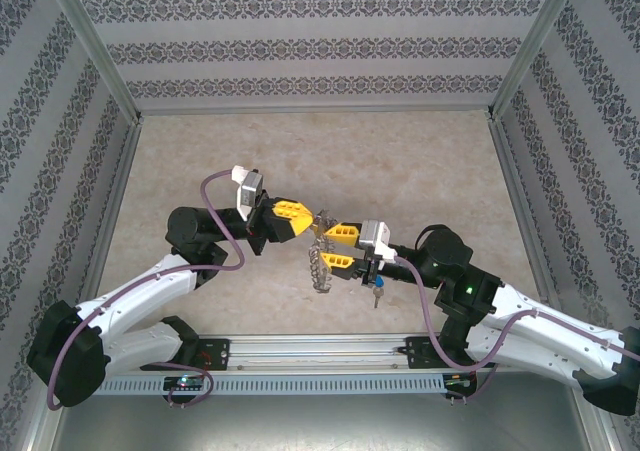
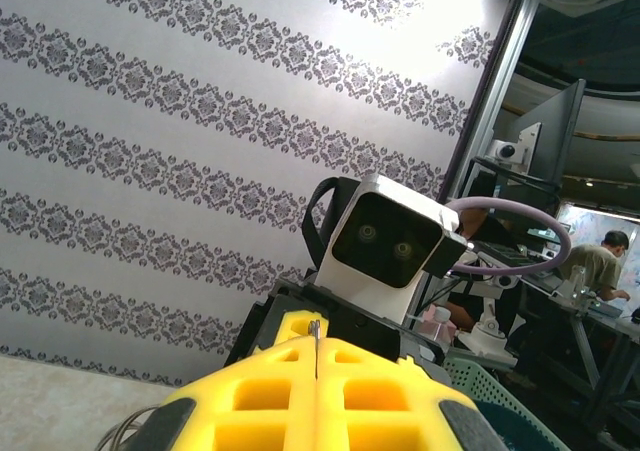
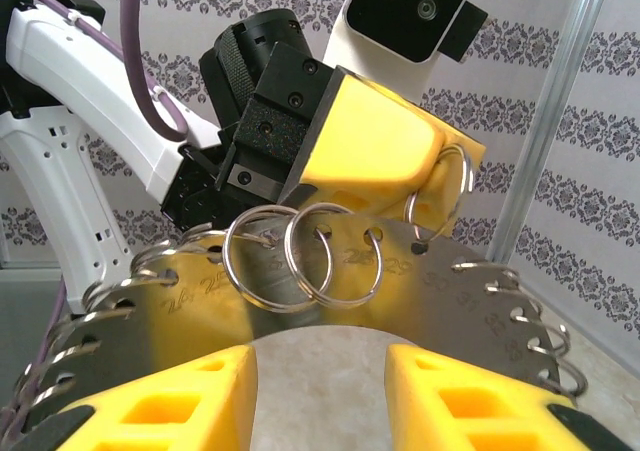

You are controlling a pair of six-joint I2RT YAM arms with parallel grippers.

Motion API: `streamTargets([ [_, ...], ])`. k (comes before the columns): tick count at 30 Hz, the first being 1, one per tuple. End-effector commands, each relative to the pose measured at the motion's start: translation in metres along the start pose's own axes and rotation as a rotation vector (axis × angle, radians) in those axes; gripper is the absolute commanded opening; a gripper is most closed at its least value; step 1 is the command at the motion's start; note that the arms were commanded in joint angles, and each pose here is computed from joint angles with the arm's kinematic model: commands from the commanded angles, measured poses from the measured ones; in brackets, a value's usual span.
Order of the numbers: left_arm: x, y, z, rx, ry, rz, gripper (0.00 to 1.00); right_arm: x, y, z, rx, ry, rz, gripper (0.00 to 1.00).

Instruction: Put the keys on the keyring

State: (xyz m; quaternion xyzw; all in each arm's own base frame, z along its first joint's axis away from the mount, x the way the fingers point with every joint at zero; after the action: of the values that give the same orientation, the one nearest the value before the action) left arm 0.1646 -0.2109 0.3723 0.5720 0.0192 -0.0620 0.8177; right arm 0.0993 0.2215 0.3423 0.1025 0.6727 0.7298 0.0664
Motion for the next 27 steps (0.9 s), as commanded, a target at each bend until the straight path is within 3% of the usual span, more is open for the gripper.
streamTargets([
  [1, -0.009, 0.017, -0.001, -0.056, -0.041, 0.079, 0.0, 0.003, 0.015, -0.001, -0.059, 0.027, -0.008, 0.39],
  [27, -0.014, 0.019, -0.005, 0.03, 0.049, 0.132, 0.0, 0.002, 0.009, -0.017, -0.053, -0.035, 0.004, 0.4],
])
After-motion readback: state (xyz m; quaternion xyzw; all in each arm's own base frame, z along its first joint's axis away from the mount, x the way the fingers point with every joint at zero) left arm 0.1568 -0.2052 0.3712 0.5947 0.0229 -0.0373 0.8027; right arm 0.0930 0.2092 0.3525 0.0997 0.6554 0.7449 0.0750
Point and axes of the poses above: each hand's point on the last joint's axis, 136 mm out from that joint toward the fingers, its own z axis out along the fingers, its own x axis along the line the jaws close on, y = z × x, the point moved 7 cm from there along -z, back along the fingers, and after that the axes turned 11 degrees about z, right-handed, at the moved point
